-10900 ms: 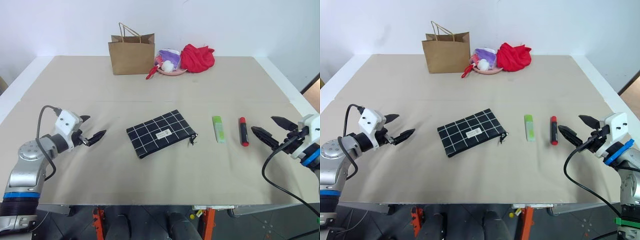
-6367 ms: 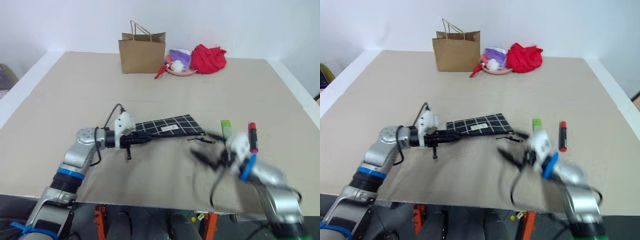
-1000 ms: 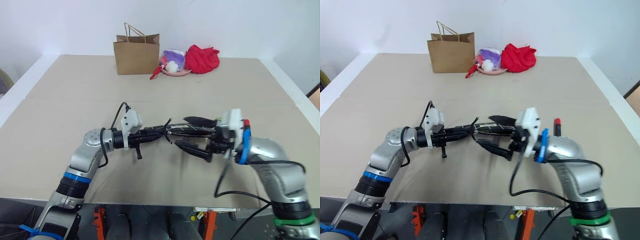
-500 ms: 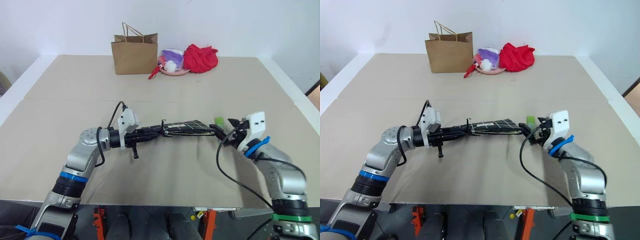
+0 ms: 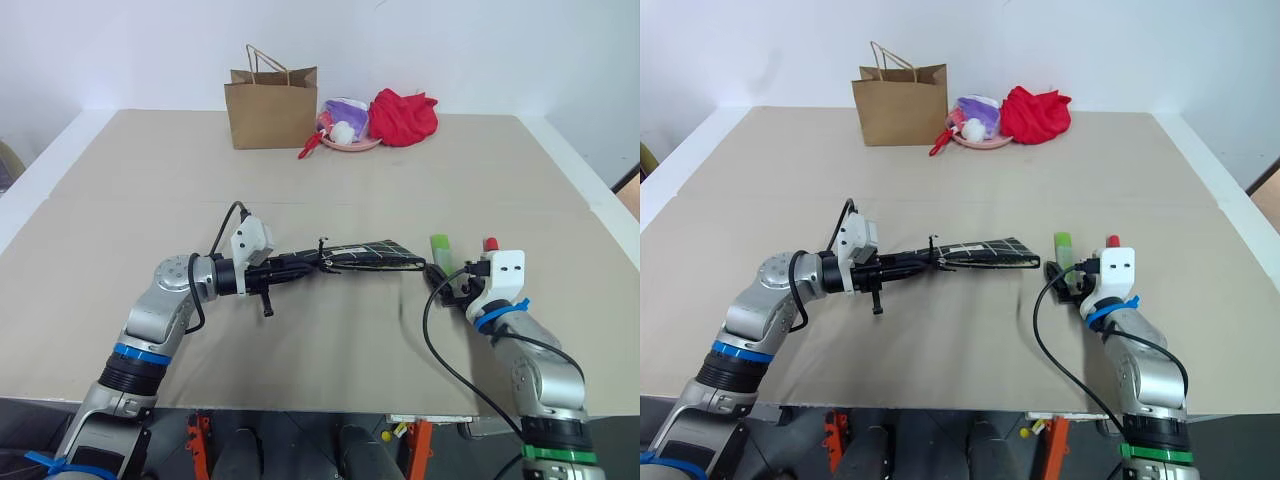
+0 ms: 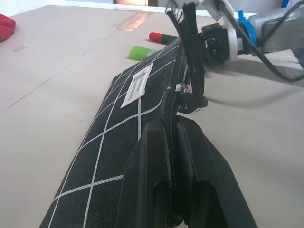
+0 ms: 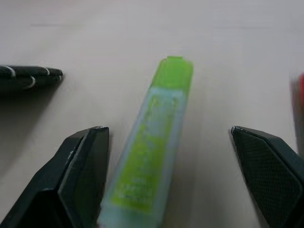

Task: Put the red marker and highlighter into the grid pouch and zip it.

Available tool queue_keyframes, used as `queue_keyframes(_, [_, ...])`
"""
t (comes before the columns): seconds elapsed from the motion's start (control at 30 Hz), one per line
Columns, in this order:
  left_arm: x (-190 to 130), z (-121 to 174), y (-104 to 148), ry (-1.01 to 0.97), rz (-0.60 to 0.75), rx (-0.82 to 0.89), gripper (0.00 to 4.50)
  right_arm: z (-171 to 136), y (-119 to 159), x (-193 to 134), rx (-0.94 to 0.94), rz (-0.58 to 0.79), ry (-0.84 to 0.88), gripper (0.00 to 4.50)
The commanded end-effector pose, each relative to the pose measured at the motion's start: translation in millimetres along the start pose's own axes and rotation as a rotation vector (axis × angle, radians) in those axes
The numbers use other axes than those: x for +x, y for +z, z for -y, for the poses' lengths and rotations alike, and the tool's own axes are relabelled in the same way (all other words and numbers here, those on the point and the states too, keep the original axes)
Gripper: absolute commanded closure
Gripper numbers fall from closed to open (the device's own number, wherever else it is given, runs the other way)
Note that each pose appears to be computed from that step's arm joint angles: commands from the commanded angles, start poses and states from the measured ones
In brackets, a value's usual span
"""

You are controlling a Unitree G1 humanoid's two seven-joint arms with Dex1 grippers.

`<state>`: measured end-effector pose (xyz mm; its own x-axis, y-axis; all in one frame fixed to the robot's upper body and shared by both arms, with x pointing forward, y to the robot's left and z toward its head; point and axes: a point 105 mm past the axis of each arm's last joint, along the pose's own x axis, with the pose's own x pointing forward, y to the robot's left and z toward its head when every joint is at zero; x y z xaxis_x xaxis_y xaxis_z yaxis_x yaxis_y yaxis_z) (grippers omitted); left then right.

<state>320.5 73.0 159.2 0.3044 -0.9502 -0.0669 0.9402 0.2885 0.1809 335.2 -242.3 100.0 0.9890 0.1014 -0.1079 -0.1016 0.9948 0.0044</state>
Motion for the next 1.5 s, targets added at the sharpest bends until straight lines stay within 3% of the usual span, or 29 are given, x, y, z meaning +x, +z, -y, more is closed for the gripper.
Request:
queue_keyframes(0.03, [-1.5,-0.1,14.5,0.005,0.046,0.036,4.50,-0.9,-2.0,-3.9,-0.011,-0.007,-0.032,0.08])
queue_keyframes(0.1, [-1.0,-0.3,14.6,0.004,0.048,0.034,4.50,0.0,-4.9,-4.0,-0.013,-0.024,-0.057,0.08])
queue_keyframes(0.3, [0.1,-1.4,15.1,0.004,0.052,0.032,4.50,-5.1,-14.2,-3.4,-0.052,-0.075,-0.064,2.80])
queue_keyframes(0.37, [0.5,-1.2,14.9,0.003,0.053,0.031,4.50,-6.5,-17.9,-4.3,-0.039,-0.091,-0.072,3.40])
queue_keyframes(0.53, [0.8,-1.5,15.2,0.005,0.054,0.030,4.50,-8.4,-23.0,-7.2,-0.040,-0.115,-0.068,3.39])
queue_keyframes(0.6, [0.2,-2.2,15.1,0.008,0.054,0.030,4.50,-9.8,-13.2,-7.2,-0.046,-0.075,-0.044,3.39])
queue_keyframes(0.7, [-0.5,-1.9,14.8,0.003,0.053,0.027,4.50,-8.5,29.5,-6.6,-0.064,0.062,0.058,3.39])
queue_keyframes(0.83, [-0.1,1.0,15.3,-0.027,0.048,0.029,4.50,-5.4,89.5,-12.8,-0.316,0.160,0.274,3.39])
queue_keyframes(1.03, [-0.6,0.0,15.2,-0.036,0.046,0.036,4.50,-28.4,131.3,-32.5,-0.398,0.219,0.599,3.39])
queue_keyframes(1.2, [-2.0,0.5,16.0,-0.039,0.053,0.034,4.50,-58.9,119.6,-70.9,-0.396,0.066,0.948,3.39])
queue_keyframes(1.33, [-2.7,2.4,15.6,-0.044,0.056,0.030,4.50,-62.6,100.5,-82.3,-0.424,-0.045,1.035,3.39])
queue_keyframes(1.5, [-2.4,3.4,16.5,-0.045,0.060,0.030,4.50,-62.6,91.7,-80.6,-0.420,-0.075,1.039,3.39])
